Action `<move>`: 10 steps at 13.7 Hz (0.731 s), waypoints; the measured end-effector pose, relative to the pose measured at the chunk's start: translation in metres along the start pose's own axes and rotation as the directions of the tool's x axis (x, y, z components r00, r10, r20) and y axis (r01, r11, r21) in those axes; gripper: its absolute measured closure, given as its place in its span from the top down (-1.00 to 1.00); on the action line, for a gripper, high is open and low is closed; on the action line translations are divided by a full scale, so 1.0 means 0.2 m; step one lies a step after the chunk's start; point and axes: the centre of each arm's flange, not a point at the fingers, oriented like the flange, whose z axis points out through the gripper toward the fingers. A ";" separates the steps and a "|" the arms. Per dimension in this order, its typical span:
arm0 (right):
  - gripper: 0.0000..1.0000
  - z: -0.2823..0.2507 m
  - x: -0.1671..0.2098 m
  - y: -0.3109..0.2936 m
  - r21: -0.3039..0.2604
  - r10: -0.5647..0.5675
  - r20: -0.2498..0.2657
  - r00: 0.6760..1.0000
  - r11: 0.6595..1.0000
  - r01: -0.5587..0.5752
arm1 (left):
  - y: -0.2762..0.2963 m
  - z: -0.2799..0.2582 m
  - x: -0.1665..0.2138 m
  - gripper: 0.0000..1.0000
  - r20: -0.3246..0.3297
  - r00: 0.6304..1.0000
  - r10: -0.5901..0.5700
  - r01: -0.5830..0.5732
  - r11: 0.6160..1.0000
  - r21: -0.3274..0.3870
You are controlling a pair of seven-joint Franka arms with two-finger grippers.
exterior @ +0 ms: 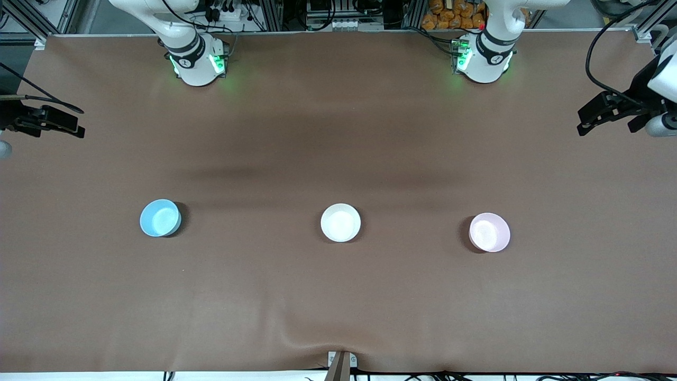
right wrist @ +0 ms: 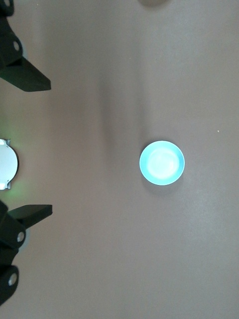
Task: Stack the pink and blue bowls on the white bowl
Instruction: 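Move the left gripper down over the pink bowl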
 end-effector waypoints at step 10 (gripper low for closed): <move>1.00 0.01 0.01 -0.01 0.000 -0.002 0.002 1.000 1.000 0.002 | 0.01 0.45 0.17 1.00 0.015 1.000 -0.012 0.012 1.000 -0.012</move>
